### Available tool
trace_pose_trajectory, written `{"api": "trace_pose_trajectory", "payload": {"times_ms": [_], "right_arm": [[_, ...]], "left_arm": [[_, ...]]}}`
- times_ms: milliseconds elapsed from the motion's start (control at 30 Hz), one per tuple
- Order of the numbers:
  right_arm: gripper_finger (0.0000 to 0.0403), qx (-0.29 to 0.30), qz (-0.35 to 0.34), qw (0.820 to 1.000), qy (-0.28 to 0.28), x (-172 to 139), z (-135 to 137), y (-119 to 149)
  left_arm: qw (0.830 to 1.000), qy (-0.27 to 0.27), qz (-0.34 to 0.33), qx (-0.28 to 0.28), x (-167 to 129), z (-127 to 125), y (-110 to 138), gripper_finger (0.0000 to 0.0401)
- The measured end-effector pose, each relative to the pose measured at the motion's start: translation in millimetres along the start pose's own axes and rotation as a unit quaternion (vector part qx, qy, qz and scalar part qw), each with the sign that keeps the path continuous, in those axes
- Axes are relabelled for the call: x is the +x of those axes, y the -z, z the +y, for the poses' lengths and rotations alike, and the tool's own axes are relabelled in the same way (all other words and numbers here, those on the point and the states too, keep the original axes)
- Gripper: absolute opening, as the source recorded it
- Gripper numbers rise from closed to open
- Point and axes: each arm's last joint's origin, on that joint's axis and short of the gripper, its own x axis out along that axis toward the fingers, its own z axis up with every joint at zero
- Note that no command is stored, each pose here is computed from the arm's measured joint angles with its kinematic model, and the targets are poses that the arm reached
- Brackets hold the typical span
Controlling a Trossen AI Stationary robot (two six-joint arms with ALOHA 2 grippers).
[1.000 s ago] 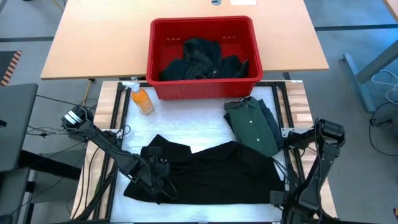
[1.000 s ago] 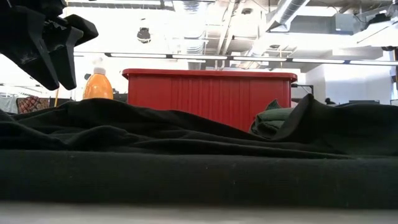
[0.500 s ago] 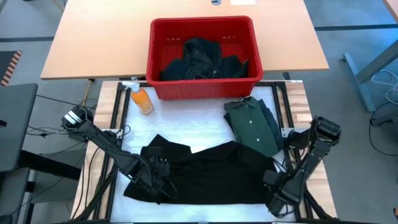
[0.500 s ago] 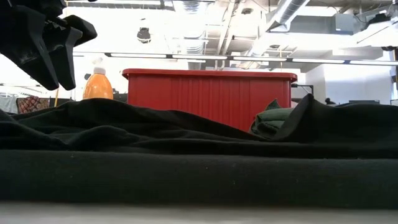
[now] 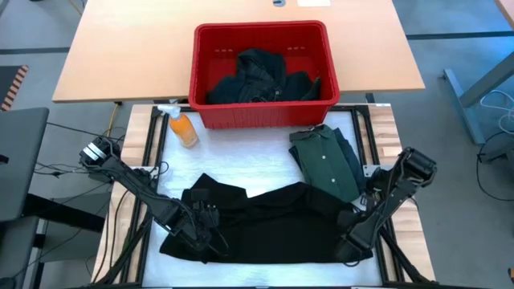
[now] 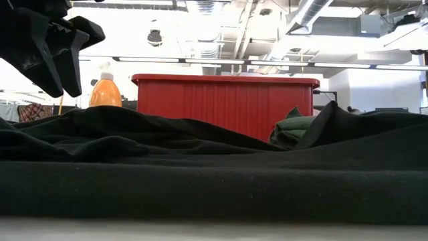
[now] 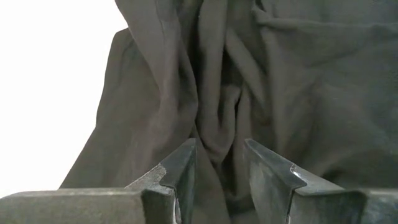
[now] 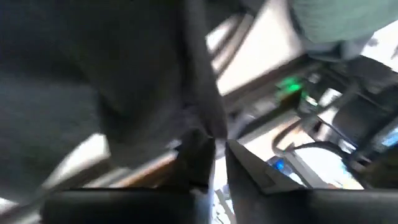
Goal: Fold laundry
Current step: Fold the black shirt
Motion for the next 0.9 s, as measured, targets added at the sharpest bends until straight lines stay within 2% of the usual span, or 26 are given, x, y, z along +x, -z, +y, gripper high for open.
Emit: {"api": "trace_pose_trajectory", "payload": {"times_ms": [167, 267, 367, 433, 467, 567, 633, 700, 767, 900], "right_arm": [[0.0104, -0.016, 0.03, 0.999, 0.039, -12, -11, 3], [0.0129, -0.047, 0.022, 0.999, -0.01, -23, -12, 4], [0.0147, -0.018, -0.001, 0.999, -0.032, -40, -21, 6], [0.0152, 0.022, -0.061, 0.997, -0.052, -48, -27, 4], [0.0153, 0.048, -0.113, 0.99, -0.068, -53, -28, 1], [0.0153, 0.112, -0.273, 0.946, -0.134, -65, -26, -13], [0.0152, 0.117, -0.338, 0.918, -0.173, -74, -22, -26], [0.0153, 0.106, -0.383, 0.9, -0.176, -80, -19, -38], [0.0152, 0.097, -0.403, 0.898, -0.149, -78, -16, -53], [0.0152, 0.071, -0.383, 0.917, -0.087, -65, -11, -79]], "left_arm": [[1.0, 0.003, 0.01, -0.003, 1, 3, 0, 0.0119], [1.0, -0.001, 0.016, -0.004, 1, 4, 1, 0.0119], [1.0, -0.002, 0.014, -0.002, 2, 4, 0, 0.0119], [1.0, -0.012, 0.01, 0.0, 2, 6, -1, 0.0119], [1.0, -0.014, 0.009, 0.001, 3, 8, -2, 0.0119], [1.0, -0.015, 0.002, -0.005, 5, 11, -6, 0.0119], [1.0, -0.008, -0.015, -0.012, 7, 12, -11, 0.0119], [0.999, 0.001, -0.034, -0.015, 7, 12, -16, 0.0119], [0.999, 0.005, -0.046, -0.013, 8, 13, -19, 0.0119], [0.998, -0.004, -0.058, -0.009, 9, 14, -22, 0.0119]]}}
